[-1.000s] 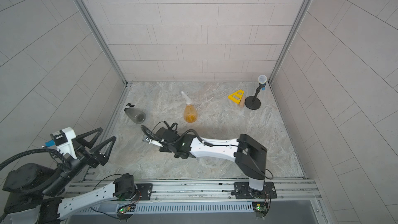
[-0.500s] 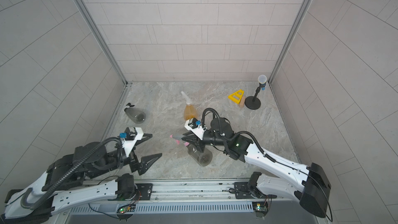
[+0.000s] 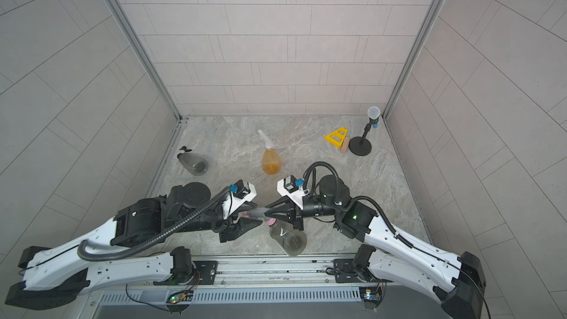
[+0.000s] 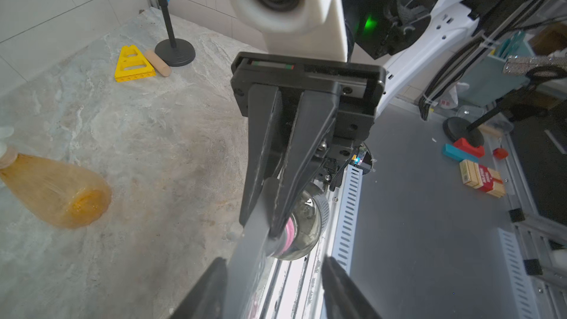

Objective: Attach spray nozzles to spray bottles
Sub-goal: Place the spray bottle at the center of the board.

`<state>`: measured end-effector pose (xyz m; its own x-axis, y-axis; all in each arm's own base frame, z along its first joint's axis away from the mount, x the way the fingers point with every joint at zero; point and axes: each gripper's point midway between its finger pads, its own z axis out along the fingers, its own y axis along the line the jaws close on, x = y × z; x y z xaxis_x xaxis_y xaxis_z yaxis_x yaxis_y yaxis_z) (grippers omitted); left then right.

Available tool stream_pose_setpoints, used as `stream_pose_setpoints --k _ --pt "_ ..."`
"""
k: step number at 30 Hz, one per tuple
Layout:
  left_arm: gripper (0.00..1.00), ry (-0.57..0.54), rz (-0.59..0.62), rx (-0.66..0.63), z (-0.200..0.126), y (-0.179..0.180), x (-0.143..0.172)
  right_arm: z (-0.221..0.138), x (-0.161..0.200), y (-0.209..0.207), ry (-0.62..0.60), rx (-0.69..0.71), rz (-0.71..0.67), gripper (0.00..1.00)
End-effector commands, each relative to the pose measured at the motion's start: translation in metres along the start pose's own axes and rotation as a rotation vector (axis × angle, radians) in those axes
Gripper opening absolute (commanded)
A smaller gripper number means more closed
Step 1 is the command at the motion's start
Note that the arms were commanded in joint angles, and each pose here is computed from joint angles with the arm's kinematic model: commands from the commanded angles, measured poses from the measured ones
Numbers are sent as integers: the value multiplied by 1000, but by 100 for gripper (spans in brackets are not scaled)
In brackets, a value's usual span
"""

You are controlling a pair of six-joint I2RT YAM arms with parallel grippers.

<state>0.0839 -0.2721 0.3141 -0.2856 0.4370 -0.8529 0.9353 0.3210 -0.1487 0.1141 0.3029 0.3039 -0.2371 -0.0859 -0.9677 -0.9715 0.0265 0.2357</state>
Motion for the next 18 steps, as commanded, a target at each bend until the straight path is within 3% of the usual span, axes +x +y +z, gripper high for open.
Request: stream_pose_setpoints --k 1,4,7,12,18 --pt "42 5 10 55 -4 -10 -3 -4 -16 1 -55 14 -29 0" --pt "42 38 16 29 -2 -6 2 -5 -18 0 -63 27 -38 0" --pt "53 76 24 2 1 0 8 -7 -22 0 -77 35 -51 0" --pt "56 127 35 -14 8 4 16 -10 -27 6 -92 18 -65 0" --pt "71 54 22 -81 -6 20 0 -9 -17 8 -63 0 -52 0"
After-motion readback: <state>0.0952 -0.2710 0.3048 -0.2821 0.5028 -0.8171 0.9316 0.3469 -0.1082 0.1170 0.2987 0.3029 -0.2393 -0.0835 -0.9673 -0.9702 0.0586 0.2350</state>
